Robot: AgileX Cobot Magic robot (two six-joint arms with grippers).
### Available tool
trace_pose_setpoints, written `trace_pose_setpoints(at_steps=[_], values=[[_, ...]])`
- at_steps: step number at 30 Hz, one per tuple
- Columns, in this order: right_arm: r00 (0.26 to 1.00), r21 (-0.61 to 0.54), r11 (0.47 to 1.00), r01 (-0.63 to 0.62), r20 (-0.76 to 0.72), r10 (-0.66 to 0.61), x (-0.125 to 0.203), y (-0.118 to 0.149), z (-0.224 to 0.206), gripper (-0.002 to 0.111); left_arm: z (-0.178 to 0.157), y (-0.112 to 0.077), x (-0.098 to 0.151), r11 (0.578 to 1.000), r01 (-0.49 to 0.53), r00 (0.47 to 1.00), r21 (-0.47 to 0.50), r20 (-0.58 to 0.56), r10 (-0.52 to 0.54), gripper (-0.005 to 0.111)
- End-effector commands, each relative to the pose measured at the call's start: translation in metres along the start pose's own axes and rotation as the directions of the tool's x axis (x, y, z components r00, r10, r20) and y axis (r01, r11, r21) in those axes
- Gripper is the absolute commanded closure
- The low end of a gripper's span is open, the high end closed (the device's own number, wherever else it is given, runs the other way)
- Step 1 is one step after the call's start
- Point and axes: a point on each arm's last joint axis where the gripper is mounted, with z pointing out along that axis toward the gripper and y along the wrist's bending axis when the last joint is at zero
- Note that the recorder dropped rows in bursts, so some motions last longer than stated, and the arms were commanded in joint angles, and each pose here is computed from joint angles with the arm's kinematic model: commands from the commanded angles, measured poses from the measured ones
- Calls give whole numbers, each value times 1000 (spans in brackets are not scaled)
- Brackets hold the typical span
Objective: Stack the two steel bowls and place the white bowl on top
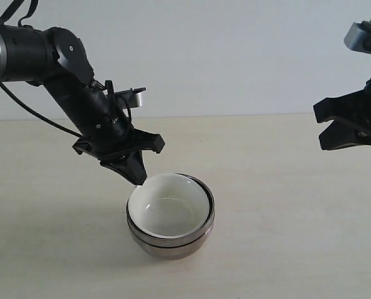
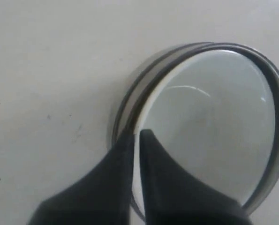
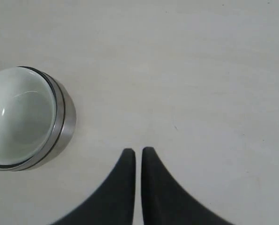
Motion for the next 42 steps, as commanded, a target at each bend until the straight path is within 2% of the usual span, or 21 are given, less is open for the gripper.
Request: trace_pose_setpoints(at_steps=[1, 18, 27, 36, 39, 42], values=[[1000, -30, 999, 14, 15, -13, 0, 3, -2, 108, 2, 2, -4, 1000, 10, 999, -13, 43, -9, 103], [1000, -49, 999, 14, 20, -13, -1, 5, -2, 108, 7, 2, -3, 1000, 20, 999, -1, 35, -20, 103], [1000, -52, 998, 17, 17, -16, -1, 5, -2, 108, 24, 8, 3, 999, 45, 999, -3, 30, -44, 103], [1000, -56, 998, 19, 11, -19, 0, 6, -2, 108, -24, -10, 3, 1000, -2, 993, 7, 115, 2, 103], [999, -67, 997, 31, 12, -30, 0, 6, -2, 108, -44, -14, 12, 998, -49, 994, -31, 97, 52, 103], [999, -66, 997, 32, 16, -31, 0, 6, -2, 108, -66, -21, 23, 998, -53, 984, -38, 168, 59, 103]])
